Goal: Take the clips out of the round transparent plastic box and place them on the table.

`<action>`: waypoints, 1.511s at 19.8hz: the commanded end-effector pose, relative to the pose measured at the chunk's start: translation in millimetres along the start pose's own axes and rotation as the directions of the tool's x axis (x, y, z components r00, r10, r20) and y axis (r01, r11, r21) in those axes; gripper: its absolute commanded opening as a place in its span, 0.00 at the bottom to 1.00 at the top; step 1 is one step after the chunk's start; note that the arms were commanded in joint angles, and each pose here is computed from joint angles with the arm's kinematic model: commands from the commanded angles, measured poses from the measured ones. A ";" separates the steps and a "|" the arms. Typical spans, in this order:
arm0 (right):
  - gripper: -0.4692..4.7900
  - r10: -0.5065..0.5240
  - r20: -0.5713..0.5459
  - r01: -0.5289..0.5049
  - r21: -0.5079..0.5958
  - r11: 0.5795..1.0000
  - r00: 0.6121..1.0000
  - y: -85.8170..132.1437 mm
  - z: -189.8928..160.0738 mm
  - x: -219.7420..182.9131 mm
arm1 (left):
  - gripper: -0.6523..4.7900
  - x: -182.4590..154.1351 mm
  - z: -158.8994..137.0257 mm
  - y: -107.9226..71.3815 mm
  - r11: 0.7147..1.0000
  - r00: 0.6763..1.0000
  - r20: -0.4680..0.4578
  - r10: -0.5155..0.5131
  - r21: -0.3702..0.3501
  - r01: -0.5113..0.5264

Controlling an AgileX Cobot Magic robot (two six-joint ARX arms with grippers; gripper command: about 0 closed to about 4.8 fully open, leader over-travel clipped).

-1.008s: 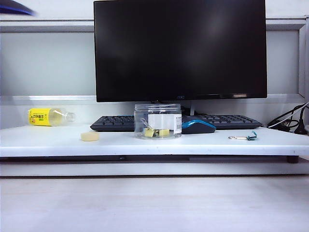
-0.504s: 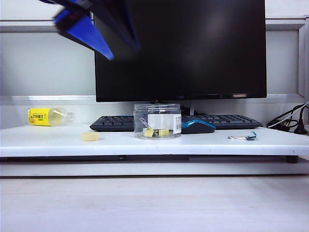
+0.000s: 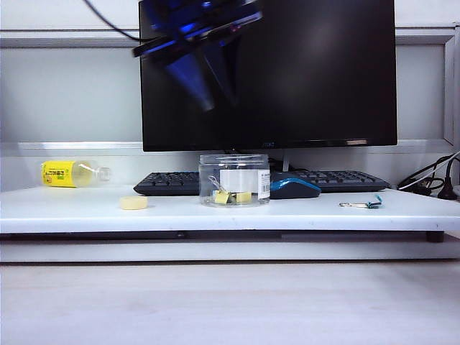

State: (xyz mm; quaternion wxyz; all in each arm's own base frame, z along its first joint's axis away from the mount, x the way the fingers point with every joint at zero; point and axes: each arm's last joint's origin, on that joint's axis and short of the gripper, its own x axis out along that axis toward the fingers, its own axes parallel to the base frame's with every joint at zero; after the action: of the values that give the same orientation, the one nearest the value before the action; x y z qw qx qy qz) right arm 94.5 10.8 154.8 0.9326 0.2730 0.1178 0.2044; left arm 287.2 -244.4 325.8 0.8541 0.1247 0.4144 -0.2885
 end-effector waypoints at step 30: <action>0.29 -0.001 0.006 0.001 -0.046 0.999 1.000 0.5 1.0 0.0 | 0.63 66.6 10.6 20.7 0.961 0.993 -0.114 -0.020 0.273 0.051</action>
State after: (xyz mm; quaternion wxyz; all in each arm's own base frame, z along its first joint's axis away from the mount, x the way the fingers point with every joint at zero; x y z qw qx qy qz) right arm 94.5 10.7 154.1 0.9369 0.2581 0.1178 0.2044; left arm 338.6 -258.6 277.6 0.7989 0.2406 0.4281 -0.3472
